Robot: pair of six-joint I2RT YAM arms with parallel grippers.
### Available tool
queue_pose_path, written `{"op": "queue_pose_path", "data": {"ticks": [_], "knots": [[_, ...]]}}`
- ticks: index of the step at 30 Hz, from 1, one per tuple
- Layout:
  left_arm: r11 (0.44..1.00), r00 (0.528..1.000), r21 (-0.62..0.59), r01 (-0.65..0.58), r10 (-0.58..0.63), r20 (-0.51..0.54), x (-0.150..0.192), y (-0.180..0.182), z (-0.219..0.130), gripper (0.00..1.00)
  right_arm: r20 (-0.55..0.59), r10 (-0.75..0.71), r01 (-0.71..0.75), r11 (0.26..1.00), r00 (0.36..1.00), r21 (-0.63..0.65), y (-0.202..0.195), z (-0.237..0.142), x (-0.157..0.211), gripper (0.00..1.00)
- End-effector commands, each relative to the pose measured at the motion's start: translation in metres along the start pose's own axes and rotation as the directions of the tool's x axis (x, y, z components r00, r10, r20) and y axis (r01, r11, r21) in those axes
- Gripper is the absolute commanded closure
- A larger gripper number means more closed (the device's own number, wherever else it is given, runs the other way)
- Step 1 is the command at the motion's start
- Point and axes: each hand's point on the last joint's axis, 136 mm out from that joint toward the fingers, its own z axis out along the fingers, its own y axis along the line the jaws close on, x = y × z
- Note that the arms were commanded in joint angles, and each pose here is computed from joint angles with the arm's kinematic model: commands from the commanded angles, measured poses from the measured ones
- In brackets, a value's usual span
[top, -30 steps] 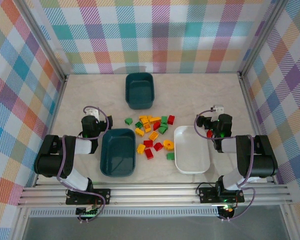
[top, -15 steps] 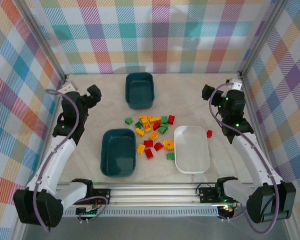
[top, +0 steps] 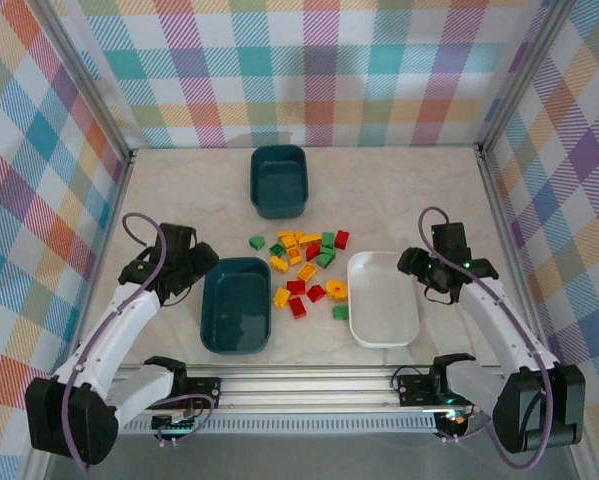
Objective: Sort the legos into containers by color
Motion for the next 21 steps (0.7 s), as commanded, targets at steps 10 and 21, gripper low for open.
{"op": "queue_pose_path", "data": {"ticks": [10,21], "knots": [[0.986,0.982,-0.136,-0.094,0.069,-0.177,0.072,0.049,0.027,0.28,-0.179,0.000,-0.003,1.000,0.984,-0.019,-0.003,0.029,0.058,0.48],[0.976,0.996,-0.200,-0.083,0.074,-0.056,0.060,0.070,0.026,0.65,-0.106,-0.074,0.072,0.997,0.992,-0.017,0.005,0.029,0.062,0.73]]}}
